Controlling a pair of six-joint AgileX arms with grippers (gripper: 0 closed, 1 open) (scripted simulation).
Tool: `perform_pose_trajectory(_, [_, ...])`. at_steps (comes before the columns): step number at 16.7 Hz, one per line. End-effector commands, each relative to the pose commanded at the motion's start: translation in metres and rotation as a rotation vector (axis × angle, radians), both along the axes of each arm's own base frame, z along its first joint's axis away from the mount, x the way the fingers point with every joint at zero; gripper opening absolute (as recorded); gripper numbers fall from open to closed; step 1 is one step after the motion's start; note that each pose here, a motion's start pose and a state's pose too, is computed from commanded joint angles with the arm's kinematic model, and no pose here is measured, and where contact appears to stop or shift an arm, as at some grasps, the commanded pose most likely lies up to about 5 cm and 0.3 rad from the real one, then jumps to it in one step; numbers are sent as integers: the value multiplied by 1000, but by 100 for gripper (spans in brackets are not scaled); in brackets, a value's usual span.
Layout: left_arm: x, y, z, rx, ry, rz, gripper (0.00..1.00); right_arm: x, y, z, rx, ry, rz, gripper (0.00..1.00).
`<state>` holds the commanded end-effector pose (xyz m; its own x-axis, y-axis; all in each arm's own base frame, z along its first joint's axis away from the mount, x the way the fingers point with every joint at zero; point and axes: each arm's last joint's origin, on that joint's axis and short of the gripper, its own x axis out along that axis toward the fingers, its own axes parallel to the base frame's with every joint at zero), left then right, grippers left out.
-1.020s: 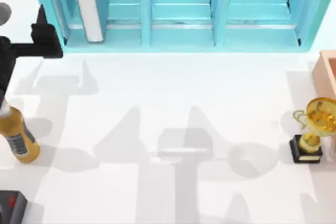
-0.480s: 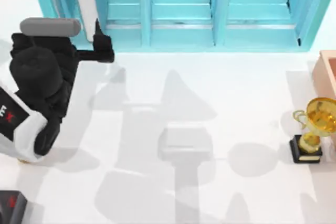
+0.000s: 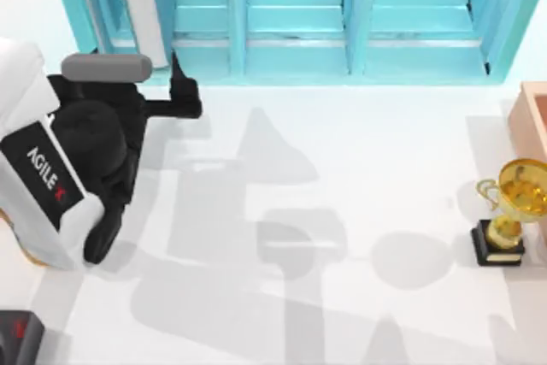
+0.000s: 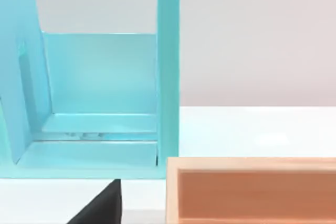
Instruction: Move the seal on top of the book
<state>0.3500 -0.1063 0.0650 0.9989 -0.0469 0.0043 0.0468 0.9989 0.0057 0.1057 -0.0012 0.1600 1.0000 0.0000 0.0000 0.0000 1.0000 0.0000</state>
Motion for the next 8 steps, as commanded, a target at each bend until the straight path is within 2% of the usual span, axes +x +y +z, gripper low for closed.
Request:
perform_pose_trajectory(5, [0, 0, 0, 1, 3, 0, 100, 0, 0, 0, 0, 0, 0, 100])
perform_pose_trajectory(8, [10, -13, 8, 1, 0, -4, 100, 0, 0, 0, 0, 0, 0, 100])
